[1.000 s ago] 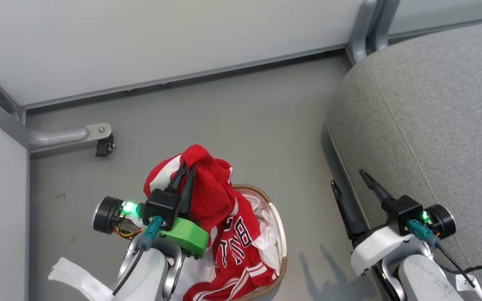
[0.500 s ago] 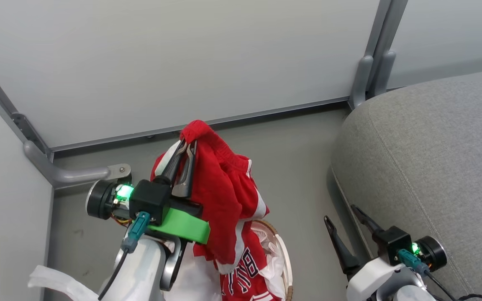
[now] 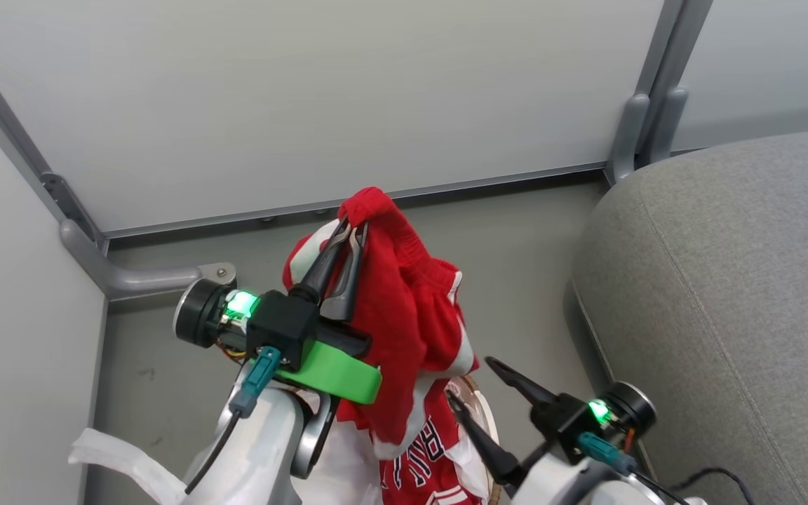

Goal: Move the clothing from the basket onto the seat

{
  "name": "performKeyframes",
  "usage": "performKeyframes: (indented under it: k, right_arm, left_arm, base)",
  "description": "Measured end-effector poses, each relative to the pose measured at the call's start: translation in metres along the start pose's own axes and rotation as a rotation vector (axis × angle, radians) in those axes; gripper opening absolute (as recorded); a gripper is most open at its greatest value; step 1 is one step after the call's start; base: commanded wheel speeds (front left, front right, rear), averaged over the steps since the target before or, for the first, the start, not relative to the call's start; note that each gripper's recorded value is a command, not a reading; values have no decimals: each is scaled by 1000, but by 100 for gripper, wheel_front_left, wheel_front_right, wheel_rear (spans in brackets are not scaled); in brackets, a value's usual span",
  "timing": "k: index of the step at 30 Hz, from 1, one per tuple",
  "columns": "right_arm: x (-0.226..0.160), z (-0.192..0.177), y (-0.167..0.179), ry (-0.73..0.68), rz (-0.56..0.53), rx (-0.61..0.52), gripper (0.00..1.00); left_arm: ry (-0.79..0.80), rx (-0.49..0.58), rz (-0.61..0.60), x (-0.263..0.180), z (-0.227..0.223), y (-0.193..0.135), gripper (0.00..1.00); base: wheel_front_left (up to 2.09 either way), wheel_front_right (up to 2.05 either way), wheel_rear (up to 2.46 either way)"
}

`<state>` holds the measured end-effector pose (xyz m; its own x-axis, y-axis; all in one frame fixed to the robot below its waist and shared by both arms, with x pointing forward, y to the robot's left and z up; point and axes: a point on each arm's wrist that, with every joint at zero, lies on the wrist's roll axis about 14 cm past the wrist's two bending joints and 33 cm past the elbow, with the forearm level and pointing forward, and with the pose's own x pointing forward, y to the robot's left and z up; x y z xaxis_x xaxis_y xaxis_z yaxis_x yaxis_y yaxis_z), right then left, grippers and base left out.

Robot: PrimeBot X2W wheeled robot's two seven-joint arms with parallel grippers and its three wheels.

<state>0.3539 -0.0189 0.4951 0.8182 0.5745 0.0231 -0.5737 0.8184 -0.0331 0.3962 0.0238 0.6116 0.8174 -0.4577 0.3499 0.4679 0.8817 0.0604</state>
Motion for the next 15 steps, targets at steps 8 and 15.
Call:
performKeyframes:
  k: [8, 15]
  right_arm:
    - [34, 31, 26, -79, 126, -43, 100]
    - [55, 32, 29, -69, 160, -108, 100]
  left_arm:
    - [-6, -2, -29, 0, 3, -9, 0]
    - [-15, -5, -81, -1, 8, -25, 0]
  base:
    - [0, 0, 0]
    - [0, 0, 0]
